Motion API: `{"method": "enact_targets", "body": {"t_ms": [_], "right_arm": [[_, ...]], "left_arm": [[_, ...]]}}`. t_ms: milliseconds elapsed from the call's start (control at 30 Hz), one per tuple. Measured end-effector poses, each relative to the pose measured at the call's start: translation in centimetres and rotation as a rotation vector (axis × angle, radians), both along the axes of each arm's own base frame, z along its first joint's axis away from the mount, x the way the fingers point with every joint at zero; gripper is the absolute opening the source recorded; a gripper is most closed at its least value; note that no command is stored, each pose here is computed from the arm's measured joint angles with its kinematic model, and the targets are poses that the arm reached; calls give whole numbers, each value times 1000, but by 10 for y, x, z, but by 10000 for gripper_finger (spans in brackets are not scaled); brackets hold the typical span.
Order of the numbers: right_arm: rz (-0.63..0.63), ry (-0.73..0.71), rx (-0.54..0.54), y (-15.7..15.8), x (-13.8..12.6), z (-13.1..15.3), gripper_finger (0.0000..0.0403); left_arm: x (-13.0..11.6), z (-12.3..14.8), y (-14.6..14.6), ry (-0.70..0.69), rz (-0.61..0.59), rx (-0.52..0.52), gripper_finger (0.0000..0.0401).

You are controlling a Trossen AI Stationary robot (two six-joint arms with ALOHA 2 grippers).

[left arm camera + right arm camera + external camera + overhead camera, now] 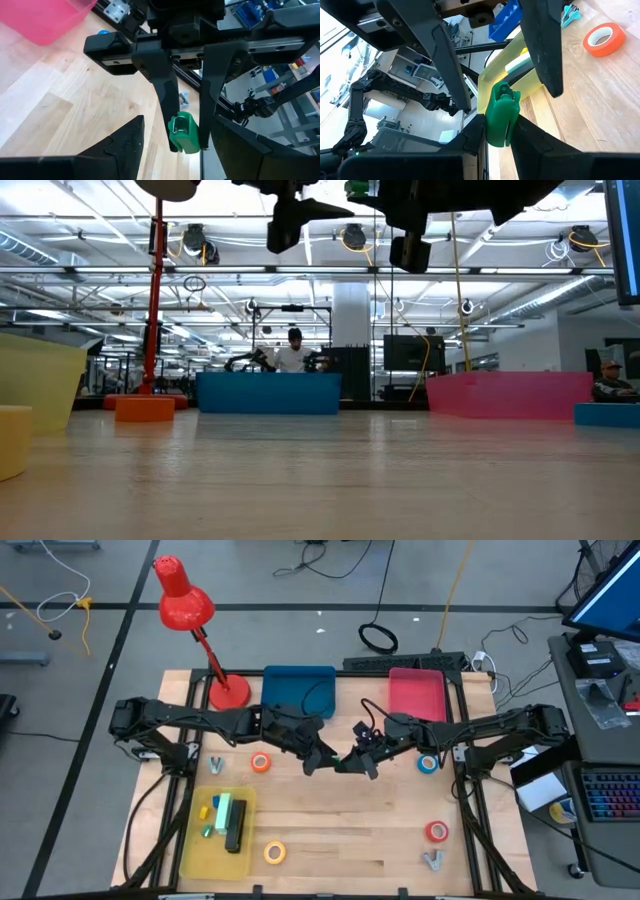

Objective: Pick and place Stapler, Stapler remover, tape
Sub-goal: Put the green stapler into the yellow bin

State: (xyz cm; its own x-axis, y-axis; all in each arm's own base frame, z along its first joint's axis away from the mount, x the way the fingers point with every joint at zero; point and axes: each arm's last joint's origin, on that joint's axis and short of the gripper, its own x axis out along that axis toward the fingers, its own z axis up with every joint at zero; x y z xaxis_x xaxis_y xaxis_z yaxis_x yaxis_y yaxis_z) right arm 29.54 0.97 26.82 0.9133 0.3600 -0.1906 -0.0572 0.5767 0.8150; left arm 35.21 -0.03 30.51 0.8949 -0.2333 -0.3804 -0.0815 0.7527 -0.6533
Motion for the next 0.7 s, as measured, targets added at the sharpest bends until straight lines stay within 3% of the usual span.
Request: {"method": "enact_targets", "body": {"t_ms": [400, 700], "right_arm": [[-7, -27, 2, 0, 1, 3, 59], [-14, -21, 9, -1, 1, 2, 59]], "left_arm": [[1, 1, 3, -16, 6, 7, 220], [1, 2, 3, -25, -3, 26, 91]]}}
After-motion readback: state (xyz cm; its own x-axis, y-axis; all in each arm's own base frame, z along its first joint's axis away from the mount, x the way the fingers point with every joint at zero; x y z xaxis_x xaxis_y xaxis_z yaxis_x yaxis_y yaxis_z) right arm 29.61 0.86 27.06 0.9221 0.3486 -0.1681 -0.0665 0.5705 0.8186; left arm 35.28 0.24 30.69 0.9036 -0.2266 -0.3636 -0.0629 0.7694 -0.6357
